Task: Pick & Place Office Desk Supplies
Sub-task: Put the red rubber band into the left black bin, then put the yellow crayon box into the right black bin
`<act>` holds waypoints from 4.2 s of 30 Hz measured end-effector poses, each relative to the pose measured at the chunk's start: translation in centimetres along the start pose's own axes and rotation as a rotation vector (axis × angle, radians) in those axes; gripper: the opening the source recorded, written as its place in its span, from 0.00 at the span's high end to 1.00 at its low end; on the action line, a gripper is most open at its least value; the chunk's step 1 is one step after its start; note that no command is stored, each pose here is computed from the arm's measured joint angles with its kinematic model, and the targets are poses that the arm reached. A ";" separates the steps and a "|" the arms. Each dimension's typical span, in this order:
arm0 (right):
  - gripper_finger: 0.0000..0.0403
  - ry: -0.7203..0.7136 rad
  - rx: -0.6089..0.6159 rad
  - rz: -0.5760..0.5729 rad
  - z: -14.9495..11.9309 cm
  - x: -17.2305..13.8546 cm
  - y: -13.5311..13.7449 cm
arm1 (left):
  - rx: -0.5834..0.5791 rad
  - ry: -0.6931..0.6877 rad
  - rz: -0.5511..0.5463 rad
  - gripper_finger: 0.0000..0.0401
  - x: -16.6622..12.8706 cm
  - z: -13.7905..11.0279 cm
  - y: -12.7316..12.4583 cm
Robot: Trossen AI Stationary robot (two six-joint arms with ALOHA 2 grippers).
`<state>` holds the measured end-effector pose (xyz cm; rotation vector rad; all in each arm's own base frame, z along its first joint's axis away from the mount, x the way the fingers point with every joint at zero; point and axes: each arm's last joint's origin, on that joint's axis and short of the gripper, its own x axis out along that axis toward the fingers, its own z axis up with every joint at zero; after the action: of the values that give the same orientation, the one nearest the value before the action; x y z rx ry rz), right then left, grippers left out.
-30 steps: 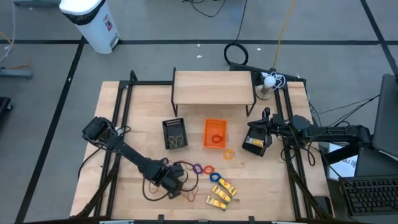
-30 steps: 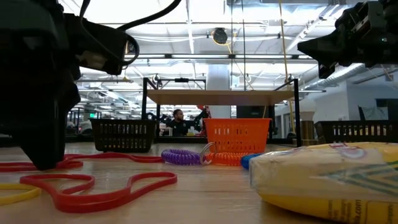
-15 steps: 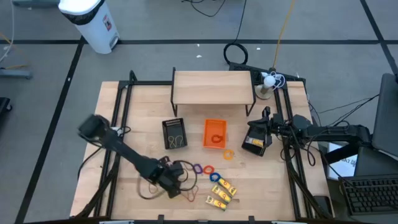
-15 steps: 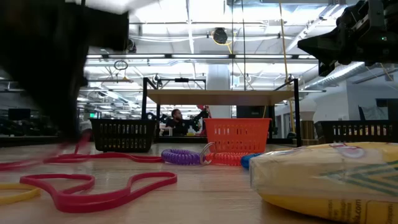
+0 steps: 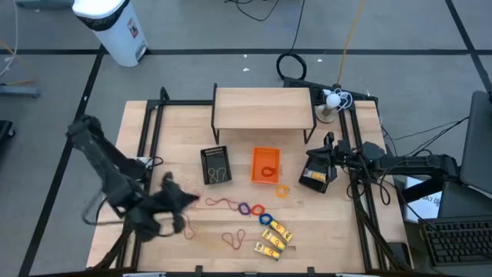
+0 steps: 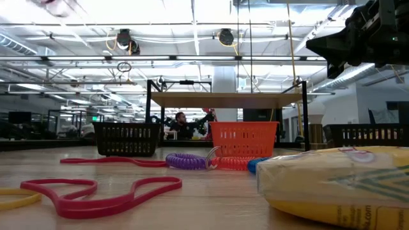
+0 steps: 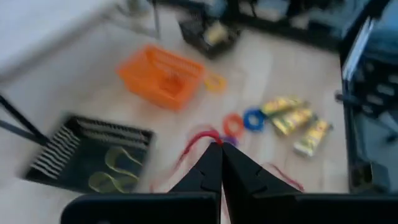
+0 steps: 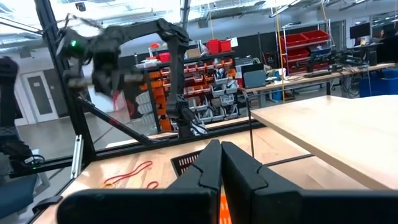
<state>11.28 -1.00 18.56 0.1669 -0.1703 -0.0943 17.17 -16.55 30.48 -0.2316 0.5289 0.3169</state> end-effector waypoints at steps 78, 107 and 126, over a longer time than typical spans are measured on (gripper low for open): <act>0.99 -0.052 -0.043 0.007 0.5 0.0 0.1 | -0.017 0.096 0.069 1.00 10.7 -1.0 11.2; 0.99 -0.028 -0.018 0.007 0.3 0.0 0.1 | -0.131 0.369 0.011 0.74 17.0 -3.1 12.8; 0.99 -0.010 -0.027 0.005 0.1 0.1 0.0 | 0.116 -0.243 0.053 0.42 3.9 3.5 16.1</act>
<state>11.37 -1.00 18.67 0.1396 -0.1795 -0.0927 16.29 0.29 29.20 -0.0651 0.3126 0.3594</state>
